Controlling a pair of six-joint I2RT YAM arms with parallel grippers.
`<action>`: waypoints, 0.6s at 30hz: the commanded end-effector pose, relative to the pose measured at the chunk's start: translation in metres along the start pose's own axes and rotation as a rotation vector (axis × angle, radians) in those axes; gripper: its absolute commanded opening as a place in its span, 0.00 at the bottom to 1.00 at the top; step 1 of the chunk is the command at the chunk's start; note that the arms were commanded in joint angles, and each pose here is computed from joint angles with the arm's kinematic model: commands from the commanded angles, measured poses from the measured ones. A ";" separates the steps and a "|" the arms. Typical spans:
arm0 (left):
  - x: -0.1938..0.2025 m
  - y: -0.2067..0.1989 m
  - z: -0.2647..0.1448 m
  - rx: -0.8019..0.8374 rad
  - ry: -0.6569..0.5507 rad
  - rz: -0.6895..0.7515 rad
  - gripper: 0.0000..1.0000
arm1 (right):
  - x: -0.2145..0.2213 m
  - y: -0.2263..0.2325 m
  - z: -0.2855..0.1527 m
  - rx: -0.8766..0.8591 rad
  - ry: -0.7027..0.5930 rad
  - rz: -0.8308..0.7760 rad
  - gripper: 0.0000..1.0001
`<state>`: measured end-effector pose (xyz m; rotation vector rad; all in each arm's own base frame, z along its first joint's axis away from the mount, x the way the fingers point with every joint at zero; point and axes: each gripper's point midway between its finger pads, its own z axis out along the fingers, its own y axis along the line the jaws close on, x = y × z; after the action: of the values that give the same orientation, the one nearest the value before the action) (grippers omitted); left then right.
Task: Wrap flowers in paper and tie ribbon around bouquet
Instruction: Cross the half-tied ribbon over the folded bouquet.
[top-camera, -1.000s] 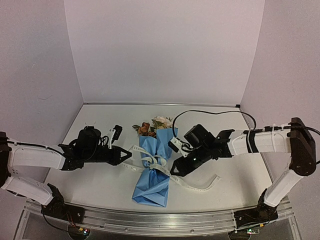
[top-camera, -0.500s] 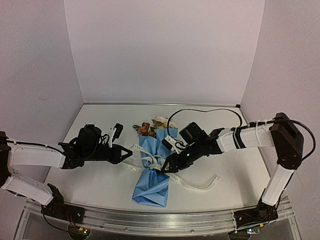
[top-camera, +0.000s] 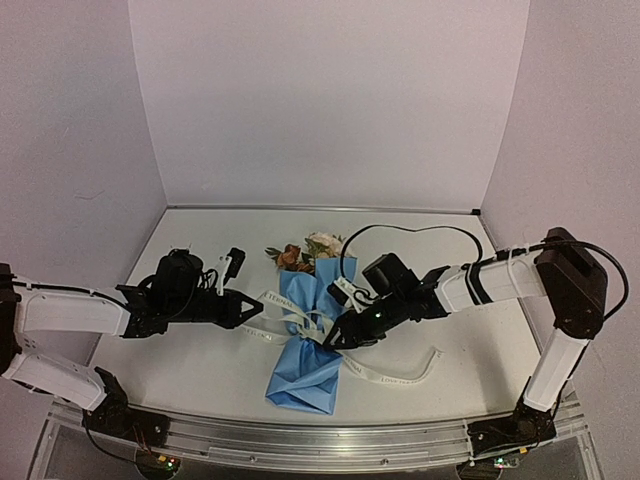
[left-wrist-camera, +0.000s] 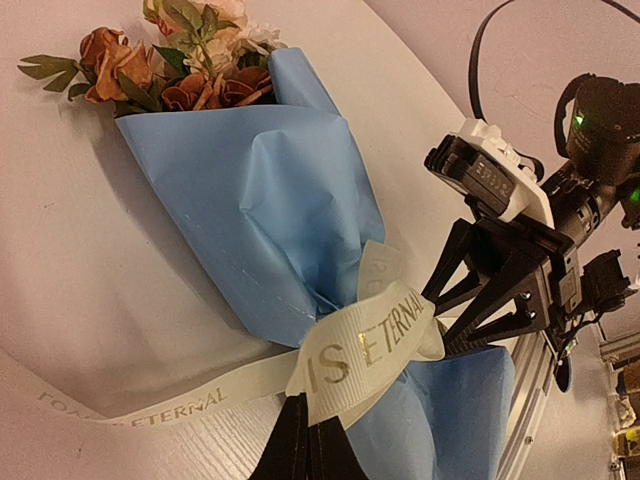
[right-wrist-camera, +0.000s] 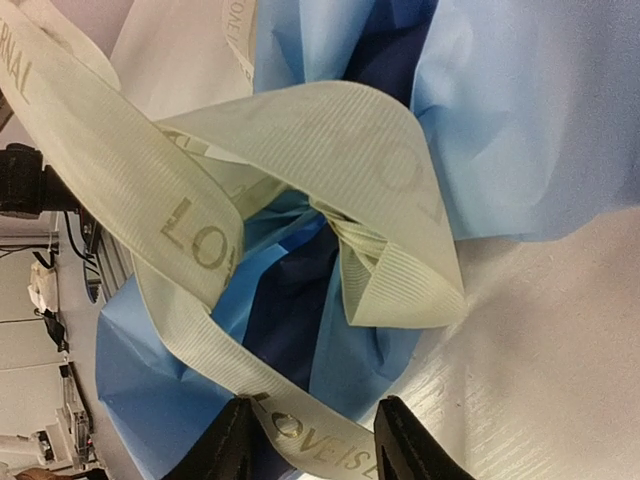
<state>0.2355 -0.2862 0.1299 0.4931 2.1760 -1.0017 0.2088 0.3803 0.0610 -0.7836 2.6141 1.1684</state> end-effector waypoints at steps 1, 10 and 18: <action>-0.027 -0.010 -0.008 0.007 -0.074 0.010 0.00 | -0.016 0.015 -0.010 -0.044 -0.069 -0.017 0.38; -0.028 -0.006 -0.014 -0.019 -0.094 0.001 0.00 | -0.027 0.023 -0.019 -0.043 -0.106 -0.009 0.21; -0.028 -0.007 -0.017 -0.015 -0.100 0.001 0.00 | -0.032 0.023 -0.024 -0.009 -0.108 0.012 0.14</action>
<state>0.2394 -0.2799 0.1447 0.4533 2.1362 -0.9790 0.2146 0.3846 0.0790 -0.7144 2.5797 1.2034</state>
